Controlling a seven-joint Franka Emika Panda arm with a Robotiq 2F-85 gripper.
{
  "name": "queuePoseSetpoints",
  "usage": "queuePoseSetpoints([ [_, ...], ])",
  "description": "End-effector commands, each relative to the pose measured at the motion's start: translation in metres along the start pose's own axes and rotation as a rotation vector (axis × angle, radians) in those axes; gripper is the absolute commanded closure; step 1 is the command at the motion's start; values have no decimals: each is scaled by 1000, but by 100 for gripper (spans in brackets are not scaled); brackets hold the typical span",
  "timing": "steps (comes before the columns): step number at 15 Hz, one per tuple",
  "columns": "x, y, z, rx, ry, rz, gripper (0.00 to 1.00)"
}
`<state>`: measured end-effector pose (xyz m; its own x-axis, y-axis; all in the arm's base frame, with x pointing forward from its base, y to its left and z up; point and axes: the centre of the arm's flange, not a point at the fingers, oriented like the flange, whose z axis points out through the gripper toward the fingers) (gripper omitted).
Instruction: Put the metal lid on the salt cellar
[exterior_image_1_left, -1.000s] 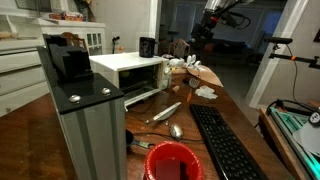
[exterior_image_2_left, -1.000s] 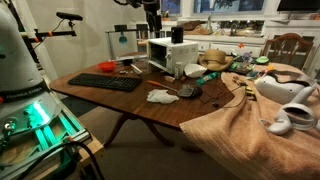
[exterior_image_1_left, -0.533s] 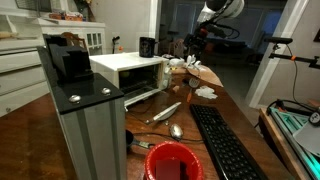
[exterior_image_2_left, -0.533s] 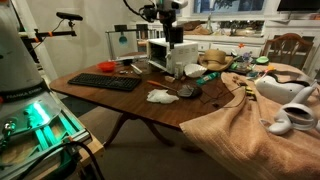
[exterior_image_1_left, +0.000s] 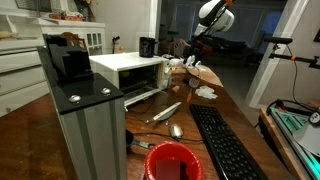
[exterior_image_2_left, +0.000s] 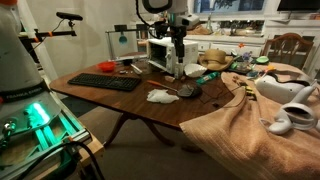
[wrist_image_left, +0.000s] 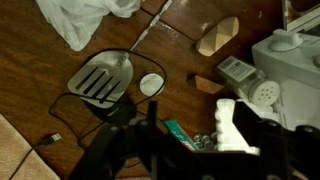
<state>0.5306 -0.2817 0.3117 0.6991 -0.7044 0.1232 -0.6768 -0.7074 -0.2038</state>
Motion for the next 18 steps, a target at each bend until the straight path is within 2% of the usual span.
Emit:
queuePoseSetpoints([
  [1,14,11,19,-2,8,41,51],
  [7,17,33,44,-26,0,84,98],
  [10,15,38,58,-28,8,103,100],
  [13,14,35,69,-3,63,127,100],
  [14,11,36,57,-26,30,99,99],
  [18,11,33,64,-19,45,107,99],
])
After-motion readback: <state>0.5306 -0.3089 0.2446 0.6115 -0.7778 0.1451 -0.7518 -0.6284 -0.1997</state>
